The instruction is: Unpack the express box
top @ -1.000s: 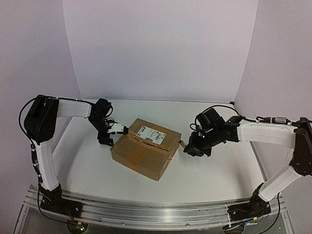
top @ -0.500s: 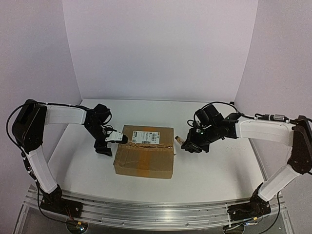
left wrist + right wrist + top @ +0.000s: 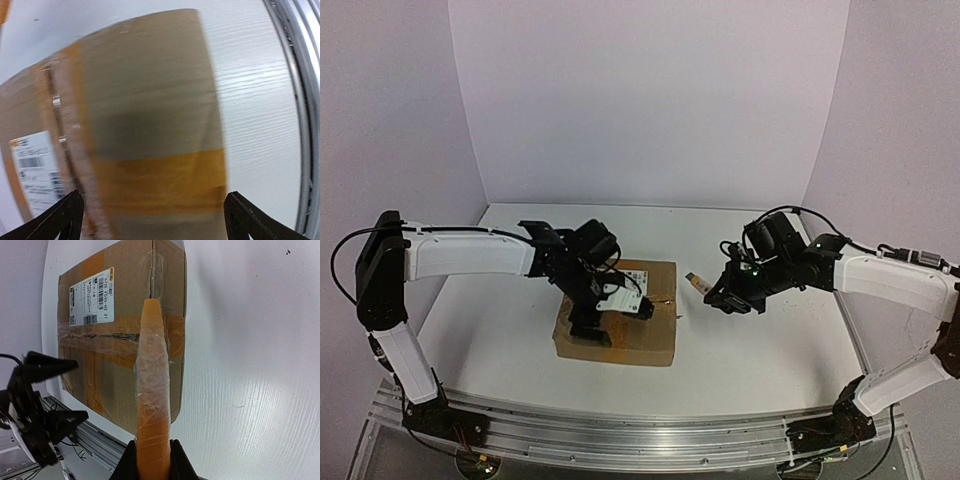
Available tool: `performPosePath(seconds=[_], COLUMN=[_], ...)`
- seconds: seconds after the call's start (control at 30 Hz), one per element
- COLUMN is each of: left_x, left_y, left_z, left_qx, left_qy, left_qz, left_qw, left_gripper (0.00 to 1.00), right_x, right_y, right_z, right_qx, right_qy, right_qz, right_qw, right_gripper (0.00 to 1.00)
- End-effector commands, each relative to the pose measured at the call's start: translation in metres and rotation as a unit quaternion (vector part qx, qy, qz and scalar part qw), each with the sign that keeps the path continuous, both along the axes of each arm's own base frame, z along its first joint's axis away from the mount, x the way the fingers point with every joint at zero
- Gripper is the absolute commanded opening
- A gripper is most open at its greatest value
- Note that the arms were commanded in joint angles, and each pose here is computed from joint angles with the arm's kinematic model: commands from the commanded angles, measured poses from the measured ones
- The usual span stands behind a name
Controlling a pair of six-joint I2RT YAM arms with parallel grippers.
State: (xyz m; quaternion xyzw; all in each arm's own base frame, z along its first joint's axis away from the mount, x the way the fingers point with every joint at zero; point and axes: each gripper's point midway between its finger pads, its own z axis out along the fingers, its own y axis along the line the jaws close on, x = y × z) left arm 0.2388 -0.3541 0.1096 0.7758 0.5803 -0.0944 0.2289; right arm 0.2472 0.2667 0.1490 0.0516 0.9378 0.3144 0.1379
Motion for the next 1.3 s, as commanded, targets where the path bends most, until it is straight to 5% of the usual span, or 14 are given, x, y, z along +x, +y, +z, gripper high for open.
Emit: performPosePath(seconds=[0.0, 0.37, 0.63, 1.27], left_x=[-0.043, -0.041, -0.045, -0.05], left_y=[0.002, 0.005, 0.018, 0.028], left_z=[-0.01, -0.047, -0.058, -0.064], left_qx=[0.016, 0.035, 0.043, 0.048], left_qy=[0.044, 0.012, -0.002, -0.008], left_qz=[0.017, 0.031, 0.02, 0.011], left_qw=[0.999, 0.999, 0.999, 0.999], left_gripper=[1.0, 1.0, 0.84, 0.78], right_x=[-0.003, 0.014, 0.027, 0.043], right_y=[0.003, 0.011, 0.01, 0.026], right_z=[0.01, 0.002, -0.006, -0.015], right_qx=[0.02, 0.048, 0.05, 0.099], right_qy=[-0.008, -0.013, -0.005, 0.007], right_qz=[0.011, 0.001, -0.021, -0.018], right_qw=[1.0, 0.999, 0.999, 0.995], right_gripper=[0.0, 0.0, 0.0, 0.0])
